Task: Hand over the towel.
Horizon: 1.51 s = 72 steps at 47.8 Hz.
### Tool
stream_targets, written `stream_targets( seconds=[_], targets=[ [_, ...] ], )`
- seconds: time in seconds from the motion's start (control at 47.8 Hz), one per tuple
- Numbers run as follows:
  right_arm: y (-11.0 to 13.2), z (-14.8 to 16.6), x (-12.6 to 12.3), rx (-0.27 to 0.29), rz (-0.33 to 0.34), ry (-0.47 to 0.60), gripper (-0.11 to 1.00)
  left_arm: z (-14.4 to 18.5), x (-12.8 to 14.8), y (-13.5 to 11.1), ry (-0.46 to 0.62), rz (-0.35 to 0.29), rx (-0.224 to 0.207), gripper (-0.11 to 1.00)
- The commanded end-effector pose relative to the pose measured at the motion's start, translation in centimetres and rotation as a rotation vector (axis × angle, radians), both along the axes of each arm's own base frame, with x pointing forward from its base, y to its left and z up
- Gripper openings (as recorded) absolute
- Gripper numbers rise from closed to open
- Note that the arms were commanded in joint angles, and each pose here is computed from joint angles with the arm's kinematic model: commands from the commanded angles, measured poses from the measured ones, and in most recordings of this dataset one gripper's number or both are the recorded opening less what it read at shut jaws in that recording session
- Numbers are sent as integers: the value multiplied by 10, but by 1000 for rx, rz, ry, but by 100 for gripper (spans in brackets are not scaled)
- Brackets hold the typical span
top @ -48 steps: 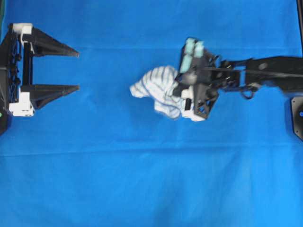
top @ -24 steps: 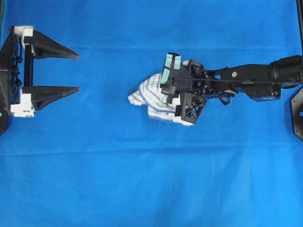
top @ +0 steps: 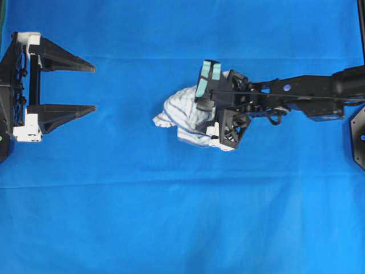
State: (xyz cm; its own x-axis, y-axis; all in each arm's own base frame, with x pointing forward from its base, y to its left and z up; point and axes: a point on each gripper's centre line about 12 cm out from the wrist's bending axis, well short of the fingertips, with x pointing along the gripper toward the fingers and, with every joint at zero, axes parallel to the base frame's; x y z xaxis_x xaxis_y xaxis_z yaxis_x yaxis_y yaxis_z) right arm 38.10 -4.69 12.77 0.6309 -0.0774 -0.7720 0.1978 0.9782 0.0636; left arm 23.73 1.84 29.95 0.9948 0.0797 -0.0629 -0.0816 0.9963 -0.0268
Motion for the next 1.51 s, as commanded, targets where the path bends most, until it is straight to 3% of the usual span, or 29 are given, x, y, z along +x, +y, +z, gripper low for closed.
stream_targets(
  seconds=[0.0, 0.314, 0.503, 0.649, 1.131, 1.319, 1.487],
  targets=[
    [1, 36, -1, -12, 1, -96, 71, 6, 1, -1, -23, -3, 0, 92],
    [6, 127, -41, -82, 26, -400, 70, 7, 1, -1, -32, -2, 1, 92],
    [11, 158, -71, -127, 45, -620, 70, 7, 1, -1, -41, -2, 2, 92],
    [17, 169, -85, -142, 61, -728, 69, 8, 1, -1, -50, -2, 6, 92],
    [18, 166, -91, -145, 65, -743, 69, 8, -4, -1, -53, -2, 10, 91],
    [21, 178, -121, -150, 61, -772, 69, 7, -23, -2, -46, -4, 17, 91],
    [25, 170, -155, -152, 63, -776, 69, -7, -52, -5, -46, -6, 23, 91]
  ],
)
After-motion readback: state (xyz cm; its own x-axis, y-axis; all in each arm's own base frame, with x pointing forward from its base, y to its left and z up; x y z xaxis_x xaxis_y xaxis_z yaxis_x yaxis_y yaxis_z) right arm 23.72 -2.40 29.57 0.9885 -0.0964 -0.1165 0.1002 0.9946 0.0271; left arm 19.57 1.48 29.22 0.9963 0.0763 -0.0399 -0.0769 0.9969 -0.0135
